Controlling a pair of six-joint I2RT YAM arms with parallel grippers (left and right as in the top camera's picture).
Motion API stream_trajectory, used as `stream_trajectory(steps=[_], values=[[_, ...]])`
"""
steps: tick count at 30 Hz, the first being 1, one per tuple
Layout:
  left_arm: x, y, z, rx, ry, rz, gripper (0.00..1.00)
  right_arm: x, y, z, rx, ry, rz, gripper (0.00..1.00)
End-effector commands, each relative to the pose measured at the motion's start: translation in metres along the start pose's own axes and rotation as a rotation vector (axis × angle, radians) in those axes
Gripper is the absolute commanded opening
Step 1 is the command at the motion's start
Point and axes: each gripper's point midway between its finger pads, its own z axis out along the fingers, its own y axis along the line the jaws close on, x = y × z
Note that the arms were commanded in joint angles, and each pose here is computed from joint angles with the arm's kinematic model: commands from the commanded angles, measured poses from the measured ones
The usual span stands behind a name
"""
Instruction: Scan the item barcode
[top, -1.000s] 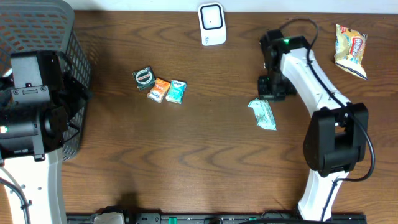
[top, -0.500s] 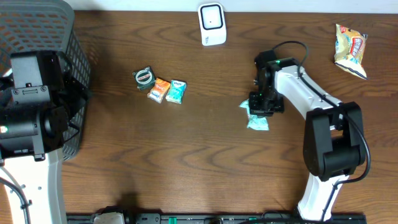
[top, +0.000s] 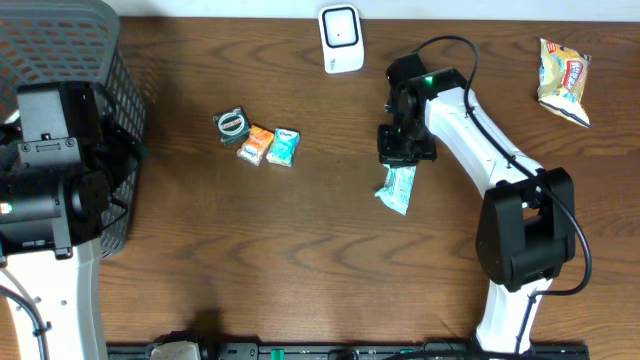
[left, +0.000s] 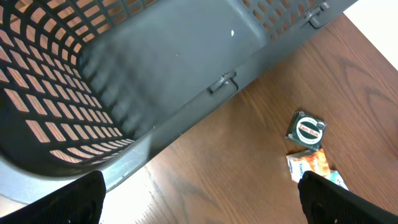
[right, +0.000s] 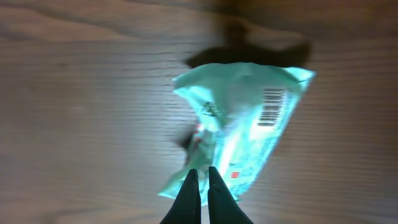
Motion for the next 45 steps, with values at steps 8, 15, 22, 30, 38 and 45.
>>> stream_trajectory(steps=[8,15,22,30,38,45], values=[[0.000,0.003,0.002,-0.016,0.000,-0.016,0.98,-0.002,-0.028,0.022,0.134,-0.040,0.053,0.03],[0.000,0.003,0.002,-0.016,0.000,-0.016,0.98,0.005,0.000,0.065,-0.055,-0.033,0.037,0.03],[0.000,0.003,0.002,-0.016,0.000,-0.016,0.98,0.006,0.015,0.071,-0.079,-0.048,-0.027,0.01],[0.000,0.003,0.002,-0.016,0.000,-0.016,0.98,0.014,0.010,0.012,-0.032,0.063,-0.007,0.01],[0.000,0.003,0.002,-0.016,0.000,-0.017,0.98,0.066,-0.035,0.015,0.251,0.231,-0.049,0.02],[0.000,0.003,0.002,-0.016,0.000,-0.016,0.98,0.064,-0.027,0.054,0.184,0.183,-0.039,0.01]])
